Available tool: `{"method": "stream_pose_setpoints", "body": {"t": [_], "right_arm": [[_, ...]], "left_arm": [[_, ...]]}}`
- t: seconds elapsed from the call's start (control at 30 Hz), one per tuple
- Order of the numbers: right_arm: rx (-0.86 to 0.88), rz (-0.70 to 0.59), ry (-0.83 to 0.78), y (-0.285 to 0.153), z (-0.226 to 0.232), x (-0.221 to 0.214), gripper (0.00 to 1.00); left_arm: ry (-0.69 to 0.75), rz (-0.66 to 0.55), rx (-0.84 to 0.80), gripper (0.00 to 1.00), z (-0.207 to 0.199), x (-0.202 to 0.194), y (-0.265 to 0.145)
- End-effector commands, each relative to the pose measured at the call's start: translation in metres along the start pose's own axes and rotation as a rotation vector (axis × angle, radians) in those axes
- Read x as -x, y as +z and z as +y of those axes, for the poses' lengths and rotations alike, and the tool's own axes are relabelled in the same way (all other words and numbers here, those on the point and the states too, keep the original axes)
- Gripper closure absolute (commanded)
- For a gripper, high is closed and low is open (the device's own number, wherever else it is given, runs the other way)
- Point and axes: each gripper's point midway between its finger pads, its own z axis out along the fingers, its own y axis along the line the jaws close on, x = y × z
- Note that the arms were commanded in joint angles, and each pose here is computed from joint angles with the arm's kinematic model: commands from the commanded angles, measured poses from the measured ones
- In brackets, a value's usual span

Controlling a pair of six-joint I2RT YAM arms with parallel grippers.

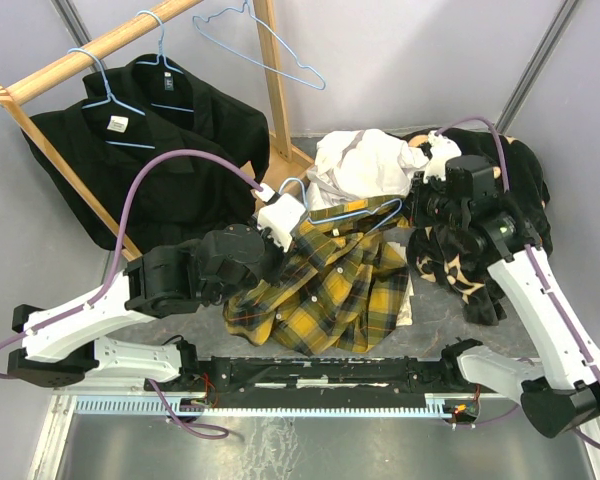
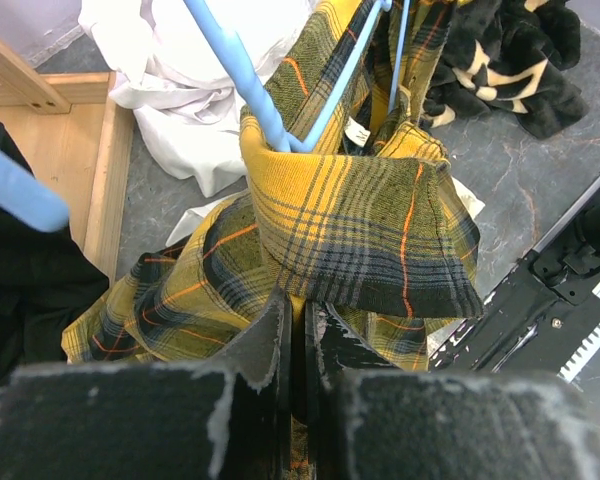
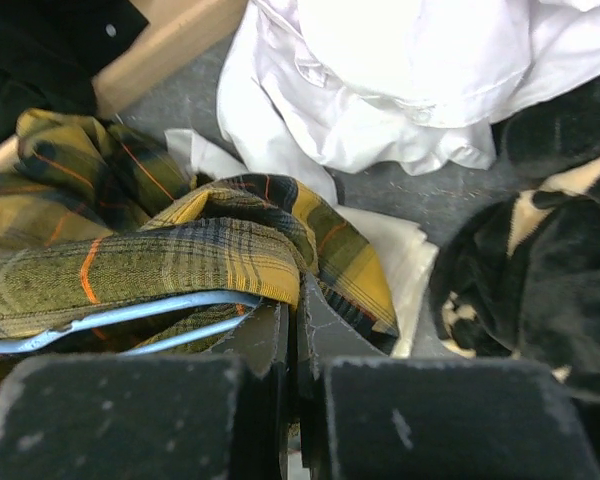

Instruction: Place the shirt on the hanger

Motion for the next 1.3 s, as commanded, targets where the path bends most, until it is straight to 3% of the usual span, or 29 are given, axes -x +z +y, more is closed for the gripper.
{"method": "stream_pose_setpoints", "body": {"t": [0.0, 0.27, 0.47, 0.77, 1.07, 1.27], "right_arm": [[-0.186, 0.132, -0.177, -0.029, -0.042, -0.002, 1.0], [-0.138, 0.166, -0.198, -0.052, -0.025, 0.021, 1.0], [-0.023, 0.11, -0.167, -0.057, 0.0, 0.037, 1.0], [0.464, -0.03, -0.084, -0.061, 0.089, 0.064, 1.0], [0.736, -0.037, 0.06, -0.067, 0.134, 0.073, 1.0], [0.814, -0.193, 0.109, -0.097, 0.153, 0.122, 1.0]], "left_arm": [[0.002, -0.033, 0.036, 0.97, 0.009, 0.008, -0.006], [0.034, -0.017, 0.025, 0.97, 0.003, 0.006, 0.004], [0.049, -0.013, 0.011, 0.97, -0.002, 0.008, 0.007], [0.064, 0.001, -0.04, 0.97, -0.014, 0.007, 0.013], [0.057, -0.019, -0.02, 0.97, -0.013, 0.015, 0.016], [0.079, -0.101, -0.012, 0.97, -0.009, 0.047, 0.009]]}}
